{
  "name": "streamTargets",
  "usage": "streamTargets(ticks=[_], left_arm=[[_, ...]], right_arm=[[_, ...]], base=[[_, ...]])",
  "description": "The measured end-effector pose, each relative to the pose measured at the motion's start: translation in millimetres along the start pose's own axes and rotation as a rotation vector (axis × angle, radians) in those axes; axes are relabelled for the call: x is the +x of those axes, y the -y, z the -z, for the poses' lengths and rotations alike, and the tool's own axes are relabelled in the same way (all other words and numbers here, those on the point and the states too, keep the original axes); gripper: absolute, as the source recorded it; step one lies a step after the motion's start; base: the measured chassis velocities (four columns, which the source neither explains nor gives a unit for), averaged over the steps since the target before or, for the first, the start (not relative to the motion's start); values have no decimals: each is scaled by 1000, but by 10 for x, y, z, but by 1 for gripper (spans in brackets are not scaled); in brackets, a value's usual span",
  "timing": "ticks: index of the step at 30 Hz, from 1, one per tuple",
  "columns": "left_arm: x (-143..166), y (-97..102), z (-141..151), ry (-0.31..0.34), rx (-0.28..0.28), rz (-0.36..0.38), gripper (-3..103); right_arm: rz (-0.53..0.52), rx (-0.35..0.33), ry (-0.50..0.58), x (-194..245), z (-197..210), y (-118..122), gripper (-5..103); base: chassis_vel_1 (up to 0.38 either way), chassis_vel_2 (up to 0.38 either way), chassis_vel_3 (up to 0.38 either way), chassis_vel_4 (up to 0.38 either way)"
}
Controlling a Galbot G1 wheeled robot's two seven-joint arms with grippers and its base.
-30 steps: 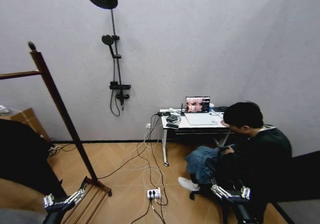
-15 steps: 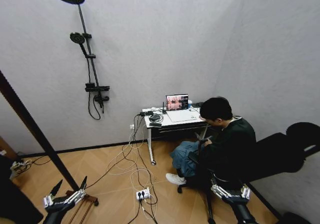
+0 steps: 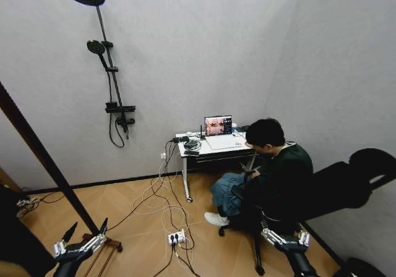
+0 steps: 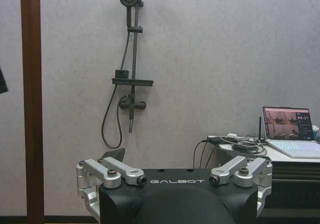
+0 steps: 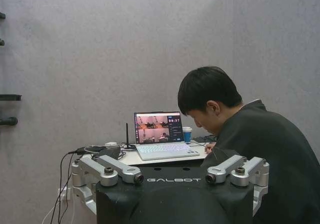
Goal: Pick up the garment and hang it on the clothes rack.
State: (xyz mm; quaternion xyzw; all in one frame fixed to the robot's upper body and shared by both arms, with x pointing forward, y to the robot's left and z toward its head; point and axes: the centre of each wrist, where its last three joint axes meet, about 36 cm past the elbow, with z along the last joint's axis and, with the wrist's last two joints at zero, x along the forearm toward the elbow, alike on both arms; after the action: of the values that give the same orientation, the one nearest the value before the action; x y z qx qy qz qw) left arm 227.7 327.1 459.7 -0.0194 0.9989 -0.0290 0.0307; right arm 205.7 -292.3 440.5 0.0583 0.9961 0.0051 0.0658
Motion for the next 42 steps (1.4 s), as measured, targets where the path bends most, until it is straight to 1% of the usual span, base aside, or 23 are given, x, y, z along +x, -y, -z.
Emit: streamTargets(ticks=[11,16,28,42], left_arm=[[1,0,0,0,0,0,100],[0,0,0,0,0,0,100],[0,0,0,0,0,0,100],[0,0,0,0,0,0,100]], right_arm=[[0,0,0,1,0,0,100],[0,0,-1,1,0,0,100],[0,0,0,-1,1,0,100],[0,0,0,0,1,0,100]], base=[[240,-245,-246,238],[114,-68,-132,125],[-6,63,109,13],[74,41,37,65]])
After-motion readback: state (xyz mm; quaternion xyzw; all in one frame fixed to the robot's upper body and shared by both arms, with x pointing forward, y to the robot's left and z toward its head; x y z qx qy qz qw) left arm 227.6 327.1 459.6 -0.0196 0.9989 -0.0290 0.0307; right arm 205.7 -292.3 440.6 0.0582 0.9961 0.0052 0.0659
